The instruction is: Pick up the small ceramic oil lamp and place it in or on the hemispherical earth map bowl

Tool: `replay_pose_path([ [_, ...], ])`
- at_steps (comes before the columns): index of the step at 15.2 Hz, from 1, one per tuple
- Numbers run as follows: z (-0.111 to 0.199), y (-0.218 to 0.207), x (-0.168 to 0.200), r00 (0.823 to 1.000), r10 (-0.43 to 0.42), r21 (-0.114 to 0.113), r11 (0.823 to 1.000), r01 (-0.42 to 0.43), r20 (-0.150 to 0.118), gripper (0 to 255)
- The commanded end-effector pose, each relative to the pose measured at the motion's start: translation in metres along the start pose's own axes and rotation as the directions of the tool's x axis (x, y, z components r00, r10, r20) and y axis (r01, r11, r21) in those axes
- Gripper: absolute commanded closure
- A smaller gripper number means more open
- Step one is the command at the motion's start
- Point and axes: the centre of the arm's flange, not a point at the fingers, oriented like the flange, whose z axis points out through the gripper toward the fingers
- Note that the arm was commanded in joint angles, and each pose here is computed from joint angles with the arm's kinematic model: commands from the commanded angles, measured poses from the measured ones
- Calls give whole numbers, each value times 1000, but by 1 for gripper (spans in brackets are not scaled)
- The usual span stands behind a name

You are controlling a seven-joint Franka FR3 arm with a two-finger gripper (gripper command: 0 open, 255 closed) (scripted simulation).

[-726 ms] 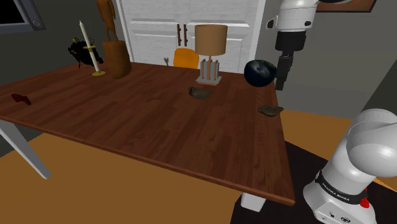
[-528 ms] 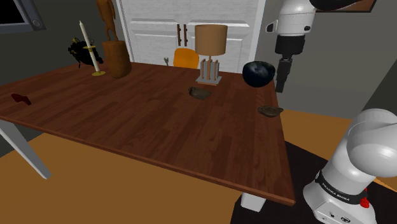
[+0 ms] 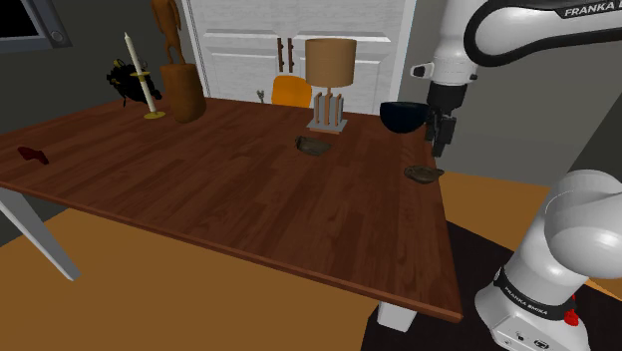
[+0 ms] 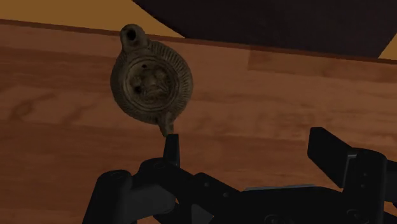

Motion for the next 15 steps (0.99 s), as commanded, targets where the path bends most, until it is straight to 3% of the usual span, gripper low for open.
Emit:
replay_pose_path([
  [1,16,19,-3,996,-88,-14,996,88,-13,0],
  [5,48,58,0,968,-249,-38,968,248,-32,0],
  [15,88,59,2,968,-249,-38,968,248,-32,0],
])
